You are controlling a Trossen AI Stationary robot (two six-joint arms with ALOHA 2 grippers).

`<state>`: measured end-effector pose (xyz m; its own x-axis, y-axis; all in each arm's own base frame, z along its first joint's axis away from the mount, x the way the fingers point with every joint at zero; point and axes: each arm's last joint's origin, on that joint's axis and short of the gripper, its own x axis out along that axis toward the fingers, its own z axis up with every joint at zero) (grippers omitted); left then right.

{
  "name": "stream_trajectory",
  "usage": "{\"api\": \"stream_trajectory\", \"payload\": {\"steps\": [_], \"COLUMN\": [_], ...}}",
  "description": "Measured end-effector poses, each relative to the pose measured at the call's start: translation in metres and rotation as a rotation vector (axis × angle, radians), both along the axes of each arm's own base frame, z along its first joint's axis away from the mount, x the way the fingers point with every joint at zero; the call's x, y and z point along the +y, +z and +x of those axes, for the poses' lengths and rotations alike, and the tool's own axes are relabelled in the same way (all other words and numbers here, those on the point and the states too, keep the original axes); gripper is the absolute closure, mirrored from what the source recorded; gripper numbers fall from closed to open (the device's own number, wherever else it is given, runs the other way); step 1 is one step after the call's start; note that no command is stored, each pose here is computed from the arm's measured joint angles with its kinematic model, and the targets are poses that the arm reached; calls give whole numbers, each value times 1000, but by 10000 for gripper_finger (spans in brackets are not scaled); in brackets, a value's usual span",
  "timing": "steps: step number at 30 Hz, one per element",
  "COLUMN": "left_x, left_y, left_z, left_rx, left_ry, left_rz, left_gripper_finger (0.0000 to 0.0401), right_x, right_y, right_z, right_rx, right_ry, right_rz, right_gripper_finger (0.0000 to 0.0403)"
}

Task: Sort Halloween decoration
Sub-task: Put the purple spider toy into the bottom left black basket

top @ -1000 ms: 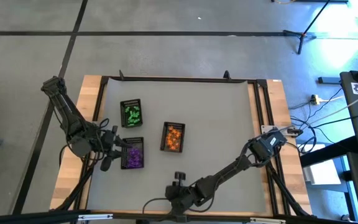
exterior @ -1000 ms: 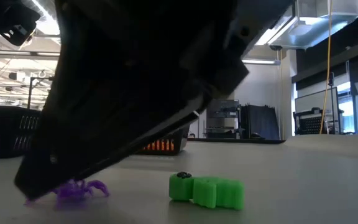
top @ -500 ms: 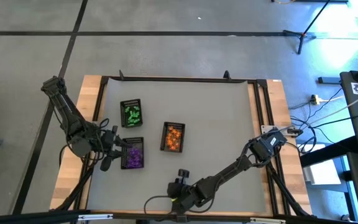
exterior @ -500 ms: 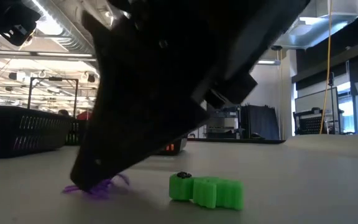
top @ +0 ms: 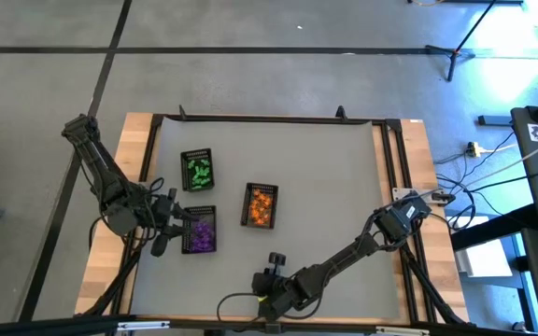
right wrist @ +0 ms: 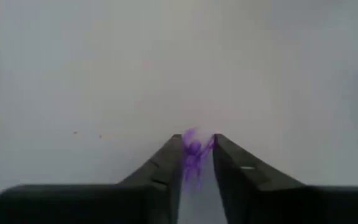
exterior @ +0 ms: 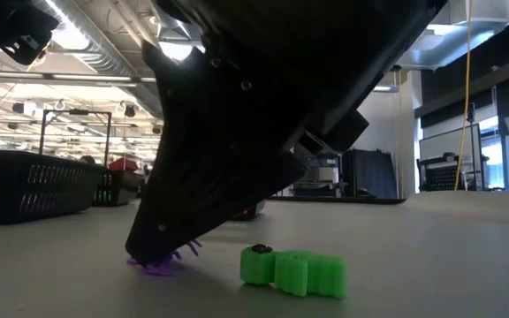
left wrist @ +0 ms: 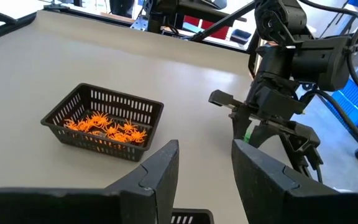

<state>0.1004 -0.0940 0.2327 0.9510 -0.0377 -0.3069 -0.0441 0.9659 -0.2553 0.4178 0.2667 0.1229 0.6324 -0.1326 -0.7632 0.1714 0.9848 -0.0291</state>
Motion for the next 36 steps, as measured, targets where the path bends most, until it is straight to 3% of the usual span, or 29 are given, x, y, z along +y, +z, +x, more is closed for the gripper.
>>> {"api": "stream_trajectory", "payload": {"steps": [7,13,19,30,36], "left_x": [0,0,0,0,0], "left_y": [0,0,0,0,0], "left_z": [0,0,0,0,0], "left_rx": [0,0,-1,-2,-2], "left_ry": [0,0,0,0,0], "left_rz": [0,0,0,-2,-2], "left_gripper_finger": [261,261,261,261,261], "right_x": [0,-1,-15,-77,-117], "right_y": [0,7,27,71,74], "right_z": [0,4,25,90,105], "right_rx": [-3,-33,-109,-511,-530], "right_ry": [12,7,-2,16,3], "right_rz": [-26,-59,-107,-34,10], "right_gripper_finger": [396,381,396,390,387]}}
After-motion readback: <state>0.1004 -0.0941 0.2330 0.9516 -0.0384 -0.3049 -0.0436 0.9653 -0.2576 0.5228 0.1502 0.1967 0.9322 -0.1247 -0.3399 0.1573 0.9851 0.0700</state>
